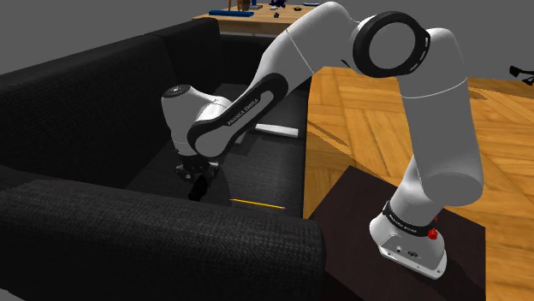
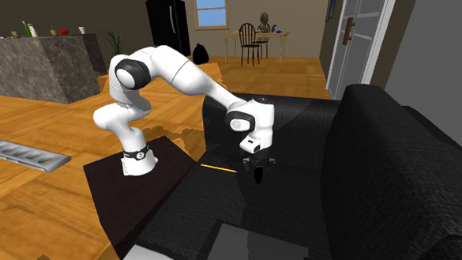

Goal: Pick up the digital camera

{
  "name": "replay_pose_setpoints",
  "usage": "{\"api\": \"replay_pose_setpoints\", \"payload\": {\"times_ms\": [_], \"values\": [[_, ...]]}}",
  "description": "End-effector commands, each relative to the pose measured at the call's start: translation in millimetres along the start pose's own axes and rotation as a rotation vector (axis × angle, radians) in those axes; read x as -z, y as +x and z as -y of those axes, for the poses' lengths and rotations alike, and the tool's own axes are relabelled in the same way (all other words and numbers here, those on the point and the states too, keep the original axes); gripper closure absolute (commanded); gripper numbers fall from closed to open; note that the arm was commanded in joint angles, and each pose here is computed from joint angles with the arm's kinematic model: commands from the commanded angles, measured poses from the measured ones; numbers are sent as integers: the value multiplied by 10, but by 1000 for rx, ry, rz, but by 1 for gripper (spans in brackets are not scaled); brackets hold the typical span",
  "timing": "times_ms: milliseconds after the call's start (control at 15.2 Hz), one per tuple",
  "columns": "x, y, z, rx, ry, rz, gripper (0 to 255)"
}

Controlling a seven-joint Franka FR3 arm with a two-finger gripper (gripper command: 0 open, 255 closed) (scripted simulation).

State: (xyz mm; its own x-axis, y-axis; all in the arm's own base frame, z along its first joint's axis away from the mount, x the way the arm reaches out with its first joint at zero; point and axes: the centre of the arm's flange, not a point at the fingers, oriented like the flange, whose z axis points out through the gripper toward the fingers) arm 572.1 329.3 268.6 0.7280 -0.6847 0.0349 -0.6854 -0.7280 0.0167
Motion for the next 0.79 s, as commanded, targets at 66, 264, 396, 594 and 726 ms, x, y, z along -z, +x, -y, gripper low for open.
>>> {"api": "replay_pose_setpoints", "payload": {"times_ms": [66, 264, 396, 594, 726], "values": [[-1, 0, 2, 0, 0, 0, 255], [-1, 1, 2, 0, 0, 0, 255], [-12, -4, -6, 0, 0, 0, 255], [146, 2, -9, 0, 0, 0, 255], [251, 5, -10, 0, 0, 0, 255]]}}
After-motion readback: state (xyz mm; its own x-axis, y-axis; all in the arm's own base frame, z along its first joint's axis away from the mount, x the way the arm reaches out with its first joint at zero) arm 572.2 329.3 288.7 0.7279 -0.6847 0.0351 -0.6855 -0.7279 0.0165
